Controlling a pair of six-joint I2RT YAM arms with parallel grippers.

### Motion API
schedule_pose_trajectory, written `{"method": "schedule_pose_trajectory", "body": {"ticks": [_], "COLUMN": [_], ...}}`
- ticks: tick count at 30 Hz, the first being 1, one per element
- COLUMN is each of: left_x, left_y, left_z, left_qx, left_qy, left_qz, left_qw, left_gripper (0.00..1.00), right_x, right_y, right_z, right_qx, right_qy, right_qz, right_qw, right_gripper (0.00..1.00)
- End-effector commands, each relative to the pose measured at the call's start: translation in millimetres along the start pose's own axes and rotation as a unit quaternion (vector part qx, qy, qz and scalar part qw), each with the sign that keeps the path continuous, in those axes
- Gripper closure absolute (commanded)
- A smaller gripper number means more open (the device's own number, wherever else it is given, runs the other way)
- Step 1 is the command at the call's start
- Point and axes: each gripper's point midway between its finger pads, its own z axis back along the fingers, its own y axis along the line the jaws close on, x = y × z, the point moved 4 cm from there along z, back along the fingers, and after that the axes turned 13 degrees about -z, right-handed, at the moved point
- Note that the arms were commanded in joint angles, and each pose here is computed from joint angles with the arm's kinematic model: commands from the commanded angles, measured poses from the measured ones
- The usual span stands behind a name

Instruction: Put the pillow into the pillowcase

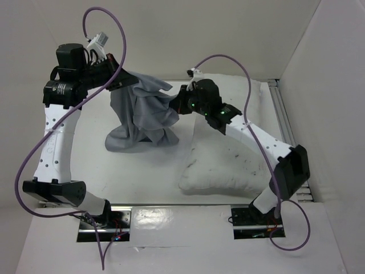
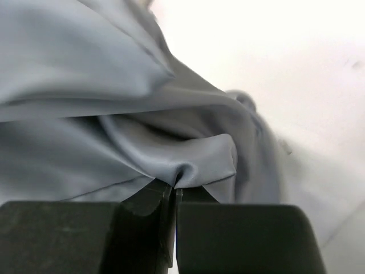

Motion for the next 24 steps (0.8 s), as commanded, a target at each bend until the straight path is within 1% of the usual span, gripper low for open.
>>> {"method": "schedule_pose_trajectory", "body": {"ticks": [1, 2, 3, 4, 5, 6, 7, 8, 9, 10, 11, 12, 13, 16, 17, 20, 22, 23, 24], "left_x": [24, 34, 40, 47, 60, 69, 78, 89, 93, 101, 103, 98, 105, 107, 106, 110, 109, 107, 106], "left_y": [-12, -16, -8, -7, -5, -3, -3, -6, -7, -13, -34, -34, -48, -80, -91, -123, -147, -150, -158], "left_z": [27, 37, 43, 52, 68, 82, 94, 110, 121, 130, 152, 152, 160, 178, 186, 212, 235, 240, 248], "left_qx": [0.012, 0.022, 0.041, 0.057, 0.116, 0.150, 0.178, 0.209, 0.220, 0.218, 0.205, 0.201, 0.178, 0.129, 0.116, 0.081, 0.065, 0.063, 0.060], "left_qy": [-0.056, -0.076, -0.088, -0.105, -0.134, -0.156, -0.177, -0.211, -0.228, -0.258, -0.293, -0.300, -0.329, -0.351, -0.358, -0.389, -0.419, -0.423, -0.432], "left_qz": [-0.045, -0.044, -0.044, -0.049, -0.044, -0.045, -0.048, -0.054, -0.058, -0.072, -0.084, -0.076, -0.092, -0.110, -0.120, -0.148, -0.158, -0.160, -0.167], "left_qw": [0.997, 0.996, 0.994, 0.992, 0.983, 0.975, 0.967, 0.953, 0.947, 0.939, 0.930, 0.930, 0.923, 0.921, 0.919, 0.906, 0.892, 0.890, 0.884], "left_gripper": [1.00, 1.00, 1.00, 1.00, 1.00, 1.00, 1.00, 1.00, 1.00, 1.00, 1.00, 1.00, 1.00, 1.00, 1.00, 1.00, 1.00, 1.00, 1.00], "right_x": [72, 80, 94, 101, 108, 122, 131, 138, 146, 151, 156, 159, 165, 172, 173, 175, 176, 180, 182], "right_y": [55, 59, 67, 69, 71, 77, 78, 82, 88, 95, 99, 103, 116, 136, 148, 167, 173, 182, 184], "right_z": [67, 77, 99, 111, 124, 142, 166, 181, 198, 218, 230, 237, 255, 277, 287, 303, 307, 321, 323], "right_qx": [0.033, 0.024, 0.010, 0.001, -0.009, -0.014, -0.032, -0.036, -0.034, -0.030, -0.029, -0.027, -0.010, 0.031, 0.063, 0.110, 0.124, 0.145, 0.149], "right_qy": [-0.130, -0.139, -0.159, -0.172, -0.186, -0.211, -0.238, -0.255, -0.274, -0.292, -0.303, -0.307, -0.317, -0.331, -0.335, -0.338, -0.342, -0.360, -0.365], "right_qz": [0.051, 0.072, 0.078, 0.087, 0.102, 0.104, 0.105, 0.113, 0.117, 0.122, 0.126, 0.130, 0.136, 0.141, 0.142, 0.150, 0.148, 0.150, 0.150], "right_qw": [0.990, 0.987, 0.984, 0.981, 0.977, 0.972, 0.965, 0.960, 0.954, 0.948, 0.944, 0.943, 0.939, 0.933, 0.929, 0.923, 0.920, 0.910, 0.906], "right_gripper": [1.00, 1.00, 1.00, 1.00, 1.00, 1.00, 1.00, 1.00, 1.00, 1.00, 1.00, 1.00, 1.00, 1.00, 1.00, 1.00, 1.00, 1.00, 1.00]}}
